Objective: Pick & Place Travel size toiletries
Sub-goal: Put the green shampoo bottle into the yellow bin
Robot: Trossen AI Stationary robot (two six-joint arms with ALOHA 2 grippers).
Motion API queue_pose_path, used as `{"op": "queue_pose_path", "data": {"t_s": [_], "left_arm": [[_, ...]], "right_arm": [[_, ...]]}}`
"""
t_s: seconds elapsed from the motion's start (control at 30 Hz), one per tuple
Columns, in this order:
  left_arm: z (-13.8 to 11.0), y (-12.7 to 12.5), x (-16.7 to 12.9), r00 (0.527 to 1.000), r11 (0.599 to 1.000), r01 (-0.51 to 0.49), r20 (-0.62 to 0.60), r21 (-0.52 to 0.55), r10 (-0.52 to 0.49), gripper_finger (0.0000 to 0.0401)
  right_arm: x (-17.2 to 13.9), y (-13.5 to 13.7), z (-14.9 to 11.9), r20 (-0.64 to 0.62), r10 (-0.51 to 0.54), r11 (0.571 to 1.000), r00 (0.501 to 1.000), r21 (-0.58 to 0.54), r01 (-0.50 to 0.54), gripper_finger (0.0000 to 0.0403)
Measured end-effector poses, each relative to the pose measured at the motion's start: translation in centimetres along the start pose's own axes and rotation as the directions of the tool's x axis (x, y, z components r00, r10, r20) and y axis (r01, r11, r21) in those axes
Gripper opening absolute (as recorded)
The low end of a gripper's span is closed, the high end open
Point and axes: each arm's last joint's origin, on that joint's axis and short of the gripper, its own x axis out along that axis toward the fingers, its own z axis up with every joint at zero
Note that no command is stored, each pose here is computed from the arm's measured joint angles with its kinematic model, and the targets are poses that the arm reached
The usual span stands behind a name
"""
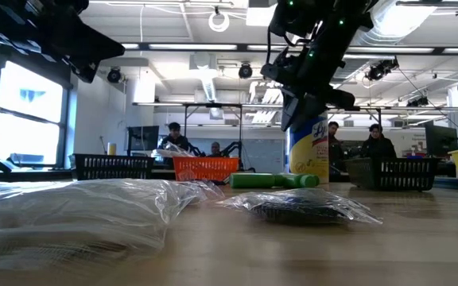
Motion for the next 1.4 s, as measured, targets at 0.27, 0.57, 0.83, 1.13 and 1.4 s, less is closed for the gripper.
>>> {"op": "queue_pose_path", "data": {"t_s": [0.27, 0.57, 0.83, 1.13, 1.4], "left_arm": [[0.0, 0.0, 0.0, 1.000, 1.000, -0.001, -0.001, 0.000, 0.001, 0.0000], [0.0, 0.0, 0.0, 1.000, 1.000, -0.001, -0.001, -0.022, 0.001, 0.0000], [0.0, 0.0, 0.0, 1.000, 0.999, -0.001, -0.001, -0.048, 0.001, 0.0000], [0.0, 0.0, 0.0, 1.000, 0.999, -0.002, -0.003, -0.048, 0.001, 0.0000], [-0.1, 0.0, 0.0, 1.000, 0.999, -0.002, -0.007, -0.047, 0.002, 0.0000]], "right_arm": [[0.7, -0.3, 0.1, -0.024, -0.003, 0.998, 1.000, 0.059, 0.004, 0.0229], [5.9, -0.5, -2.5, -0.155, -0.101, 0.995, 0.983, 0.006, 0.103, 0.0243], [8.4, -0.4, -3.5, -0.174, -0.135, 0.991, 0.975, -0.014, 0.135, 0.0243], [8.7, -0.4, -3.3, -0.151, -0.132, 0.991, 0.980, 0.001, 0.134, 0.0243], [8.8, -0.4, -3.2, -0.152, -0.131, 0.991, 0.980, 0.007, 0.133, 0.0243]]}}
